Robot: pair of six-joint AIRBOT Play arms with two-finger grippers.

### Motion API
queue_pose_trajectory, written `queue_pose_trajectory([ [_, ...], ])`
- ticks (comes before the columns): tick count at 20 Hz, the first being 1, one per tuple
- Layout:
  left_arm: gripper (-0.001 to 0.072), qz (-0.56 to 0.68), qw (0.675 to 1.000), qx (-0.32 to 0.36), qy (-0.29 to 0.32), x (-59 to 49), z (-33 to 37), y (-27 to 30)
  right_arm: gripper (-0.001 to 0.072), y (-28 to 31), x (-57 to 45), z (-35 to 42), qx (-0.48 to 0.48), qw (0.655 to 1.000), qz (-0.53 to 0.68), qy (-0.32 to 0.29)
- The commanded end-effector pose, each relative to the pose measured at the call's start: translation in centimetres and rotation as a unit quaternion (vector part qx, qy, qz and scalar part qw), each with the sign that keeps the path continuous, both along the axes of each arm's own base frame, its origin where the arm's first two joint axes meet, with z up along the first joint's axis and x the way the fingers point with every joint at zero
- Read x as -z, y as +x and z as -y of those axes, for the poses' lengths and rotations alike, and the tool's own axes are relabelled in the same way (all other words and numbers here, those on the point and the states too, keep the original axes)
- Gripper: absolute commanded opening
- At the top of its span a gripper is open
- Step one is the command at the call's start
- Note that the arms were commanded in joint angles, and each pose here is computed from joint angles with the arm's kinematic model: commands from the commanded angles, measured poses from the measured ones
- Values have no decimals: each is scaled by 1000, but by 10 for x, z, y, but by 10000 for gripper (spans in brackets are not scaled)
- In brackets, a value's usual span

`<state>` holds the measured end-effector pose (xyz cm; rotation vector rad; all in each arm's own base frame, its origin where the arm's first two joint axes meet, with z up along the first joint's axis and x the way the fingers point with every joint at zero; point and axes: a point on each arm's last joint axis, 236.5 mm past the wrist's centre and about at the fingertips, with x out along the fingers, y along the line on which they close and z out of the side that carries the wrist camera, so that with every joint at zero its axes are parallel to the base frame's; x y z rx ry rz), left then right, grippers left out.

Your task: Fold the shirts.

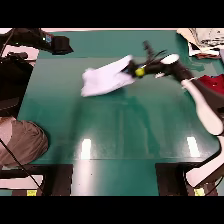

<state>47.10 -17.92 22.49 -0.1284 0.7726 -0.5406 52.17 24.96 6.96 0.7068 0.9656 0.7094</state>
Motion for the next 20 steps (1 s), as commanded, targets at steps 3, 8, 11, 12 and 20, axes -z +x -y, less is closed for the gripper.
queue_pose_trajectory([
  [3, 29, 34, 998, 44, -15, -13, 53, -10, 16, 36, -71, 227, 178, 979, 64, -74],
  [8, 29, 38, 996, 75, -19, -15, 84, -25, 16, 17, -85, 398, 323, 940, 66, -89],
  [11, 29, 35, 996, 81, -22, -15, 92, -30, 17, 3, -81, 468, 392, 913, 68, -90],
  [12, 30, 34, 996, 83, -24, -16, 93, -31, 16, -1, -79, 485, 405, 907, 71, -93],
  [20, 29, 25, 996, 79, -29, -14, 95, -33, 16, 2, -169, 512, 402, 881, 211, -137],
])
